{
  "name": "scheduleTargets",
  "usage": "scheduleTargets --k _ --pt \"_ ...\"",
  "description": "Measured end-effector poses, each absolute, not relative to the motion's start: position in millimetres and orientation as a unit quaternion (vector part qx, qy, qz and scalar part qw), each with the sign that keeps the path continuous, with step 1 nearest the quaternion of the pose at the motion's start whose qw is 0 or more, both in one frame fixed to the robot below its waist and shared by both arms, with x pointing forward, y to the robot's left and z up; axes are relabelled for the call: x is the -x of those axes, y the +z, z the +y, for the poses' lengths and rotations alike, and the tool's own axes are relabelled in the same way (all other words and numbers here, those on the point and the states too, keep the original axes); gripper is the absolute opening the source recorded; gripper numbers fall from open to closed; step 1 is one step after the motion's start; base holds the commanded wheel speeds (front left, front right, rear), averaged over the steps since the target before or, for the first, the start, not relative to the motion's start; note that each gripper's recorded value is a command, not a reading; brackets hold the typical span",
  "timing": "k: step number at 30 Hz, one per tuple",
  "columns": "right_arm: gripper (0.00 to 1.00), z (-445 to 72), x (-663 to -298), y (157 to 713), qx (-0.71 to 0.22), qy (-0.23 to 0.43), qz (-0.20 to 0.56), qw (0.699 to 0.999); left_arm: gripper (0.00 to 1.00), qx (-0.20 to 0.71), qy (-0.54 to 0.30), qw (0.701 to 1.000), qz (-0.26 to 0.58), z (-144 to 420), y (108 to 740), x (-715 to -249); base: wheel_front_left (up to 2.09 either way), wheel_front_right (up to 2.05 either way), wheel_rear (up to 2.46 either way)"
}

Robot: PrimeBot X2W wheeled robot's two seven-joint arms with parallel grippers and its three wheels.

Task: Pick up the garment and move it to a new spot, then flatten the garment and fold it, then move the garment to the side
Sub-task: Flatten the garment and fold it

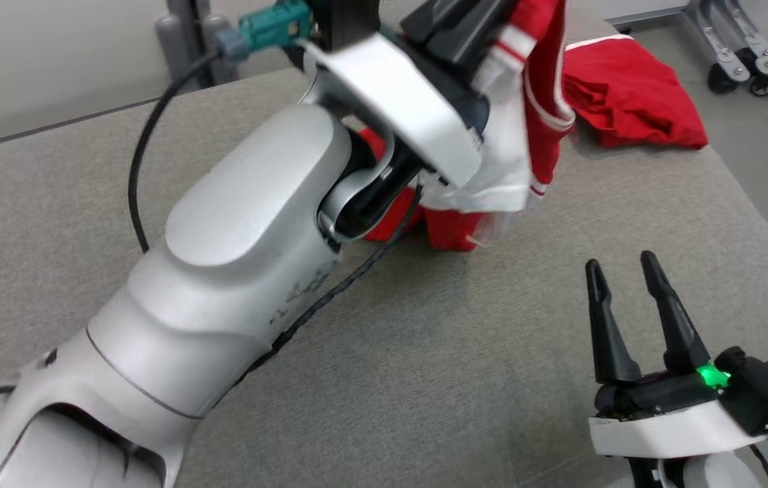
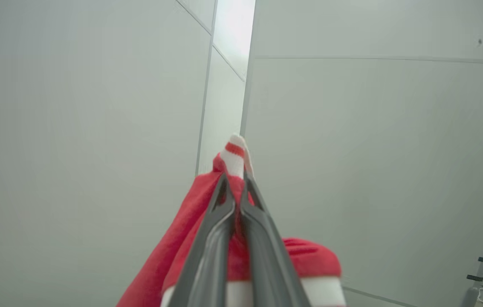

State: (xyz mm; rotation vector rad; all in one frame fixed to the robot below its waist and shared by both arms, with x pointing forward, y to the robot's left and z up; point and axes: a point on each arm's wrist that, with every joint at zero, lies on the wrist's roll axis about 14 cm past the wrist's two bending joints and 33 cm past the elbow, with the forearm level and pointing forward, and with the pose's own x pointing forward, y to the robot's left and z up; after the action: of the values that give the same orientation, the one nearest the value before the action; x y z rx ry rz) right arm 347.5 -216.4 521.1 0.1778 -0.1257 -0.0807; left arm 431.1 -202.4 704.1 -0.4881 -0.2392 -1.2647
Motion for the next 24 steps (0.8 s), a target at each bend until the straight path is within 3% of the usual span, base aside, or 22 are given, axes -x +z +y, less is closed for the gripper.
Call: scheduleTargets --k 6,10,14,20,24 --pt "1.00 -272 -307 529 -0.092 -0.135 -0.083 0.983 0.00 0.262 -0.628 0.711 -0.180 -223 795 -388 0.00 0.00 0.00" --pt "1.00 -300 -292 532 -0.083 -0.180 -0.090 0.976 0.00 0.300 -0.611 0.706 -0.198 -214 819 -391 0.00 0.00 0.00" --pt "1.00 -328 -289 535 -0.077 -0.219 -0.098 0.968 0.00 0.329 -0.554 0.750 -0.149 -189 776 -437 0.00 0.00 0.00" --pt "1.00 -332 -315 535 -0.062 -0.212 -0.097 0.971 0.00 0.345 -0.382 0.857 0.026 -96 599 -514 0.00 0.00 0.00" --pt "1.00 -322 -335 533 -0.056 -0.191 -0.094 0.975 0.00 0.339 -0.263 0.896 0.116 -22 496 -520 0.00 0.00 0.00"
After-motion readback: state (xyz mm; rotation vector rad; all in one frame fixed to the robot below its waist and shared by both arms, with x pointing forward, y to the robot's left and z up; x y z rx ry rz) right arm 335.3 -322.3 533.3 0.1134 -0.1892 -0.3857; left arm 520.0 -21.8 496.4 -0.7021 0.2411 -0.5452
